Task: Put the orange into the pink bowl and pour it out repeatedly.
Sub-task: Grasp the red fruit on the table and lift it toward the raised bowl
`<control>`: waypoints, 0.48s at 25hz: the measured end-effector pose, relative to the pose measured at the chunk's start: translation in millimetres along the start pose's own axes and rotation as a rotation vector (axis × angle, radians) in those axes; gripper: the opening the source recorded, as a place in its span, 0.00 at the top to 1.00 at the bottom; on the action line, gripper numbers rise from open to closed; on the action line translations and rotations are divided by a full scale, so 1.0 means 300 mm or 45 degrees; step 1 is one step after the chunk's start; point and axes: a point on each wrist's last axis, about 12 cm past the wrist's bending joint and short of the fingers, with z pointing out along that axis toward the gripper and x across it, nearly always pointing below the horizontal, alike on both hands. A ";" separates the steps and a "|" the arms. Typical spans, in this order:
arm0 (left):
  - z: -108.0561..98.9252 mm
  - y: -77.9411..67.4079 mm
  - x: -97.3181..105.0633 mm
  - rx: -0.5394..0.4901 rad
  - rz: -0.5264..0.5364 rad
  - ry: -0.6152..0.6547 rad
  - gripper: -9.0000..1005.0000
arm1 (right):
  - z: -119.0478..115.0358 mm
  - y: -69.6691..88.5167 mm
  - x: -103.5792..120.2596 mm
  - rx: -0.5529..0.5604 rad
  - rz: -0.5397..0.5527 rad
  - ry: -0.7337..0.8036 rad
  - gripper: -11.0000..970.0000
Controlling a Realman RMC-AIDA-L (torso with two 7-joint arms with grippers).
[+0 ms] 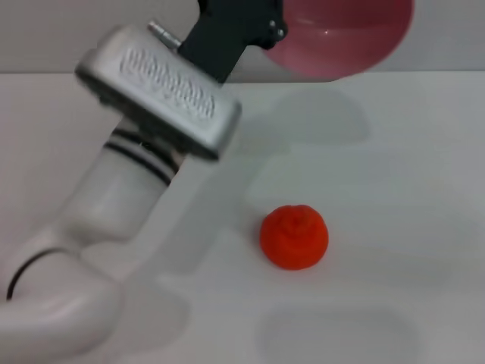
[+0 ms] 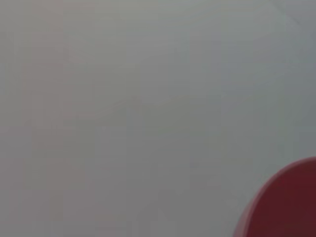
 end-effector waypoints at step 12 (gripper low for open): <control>0.271 0.084 0.014 0.483 -0.319 0.670 0.95 | -0.016 0.005 0.041 -0.021 0.194 0.096 0.44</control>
